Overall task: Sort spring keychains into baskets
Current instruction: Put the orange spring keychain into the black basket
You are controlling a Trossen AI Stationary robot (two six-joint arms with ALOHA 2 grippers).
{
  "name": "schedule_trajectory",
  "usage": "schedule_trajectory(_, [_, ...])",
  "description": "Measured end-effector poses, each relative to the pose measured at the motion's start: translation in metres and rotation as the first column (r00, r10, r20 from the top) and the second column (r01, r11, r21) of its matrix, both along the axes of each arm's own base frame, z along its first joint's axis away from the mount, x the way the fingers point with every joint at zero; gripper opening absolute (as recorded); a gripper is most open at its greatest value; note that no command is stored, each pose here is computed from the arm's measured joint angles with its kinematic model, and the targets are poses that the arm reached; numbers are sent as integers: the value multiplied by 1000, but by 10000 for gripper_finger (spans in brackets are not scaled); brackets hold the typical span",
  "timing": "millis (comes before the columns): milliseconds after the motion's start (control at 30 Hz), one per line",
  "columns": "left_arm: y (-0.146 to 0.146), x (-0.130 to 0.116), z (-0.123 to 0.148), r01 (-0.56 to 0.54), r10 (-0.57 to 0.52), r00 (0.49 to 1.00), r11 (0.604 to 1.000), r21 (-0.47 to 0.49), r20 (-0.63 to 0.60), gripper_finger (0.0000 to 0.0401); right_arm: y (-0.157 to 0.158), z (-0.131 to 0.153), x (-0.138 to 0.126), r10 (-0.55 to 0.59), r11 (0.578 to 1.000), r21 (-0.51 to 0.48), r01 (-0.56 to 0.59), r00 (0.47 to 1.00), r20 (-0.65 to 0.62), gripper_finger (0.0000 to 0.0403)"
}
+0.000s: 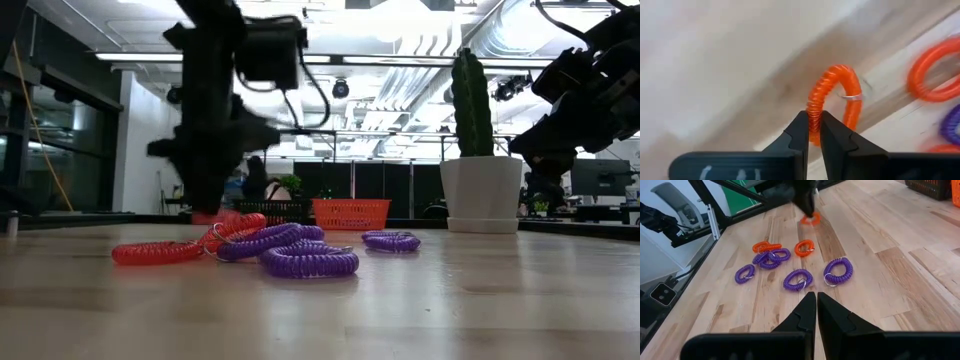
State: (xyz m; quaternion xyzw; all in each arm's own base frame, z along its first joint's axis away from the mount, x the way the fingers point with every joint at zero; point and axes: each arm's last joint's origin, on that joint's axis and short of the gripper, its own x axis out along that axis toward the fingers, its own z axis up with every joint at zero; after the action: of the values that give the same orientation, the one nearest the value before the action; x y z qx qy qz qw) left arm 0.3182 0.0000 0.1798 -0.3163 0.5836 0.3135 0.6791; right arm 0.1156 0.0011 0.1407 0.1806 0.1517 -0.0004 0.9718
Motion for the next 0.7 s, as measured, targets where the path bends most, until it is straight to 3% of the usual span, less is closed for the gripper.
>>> schedule_trajectory(400, [57,18,66,152,-167,984,970,189,65,29,0,0,0,0,1000,0,0,1000,0,12])
schedule_trajectory(700, [118,7,83,67,-87,993,972,227,82,29,0,0,0,0,1000,0,0,1000,0,12])
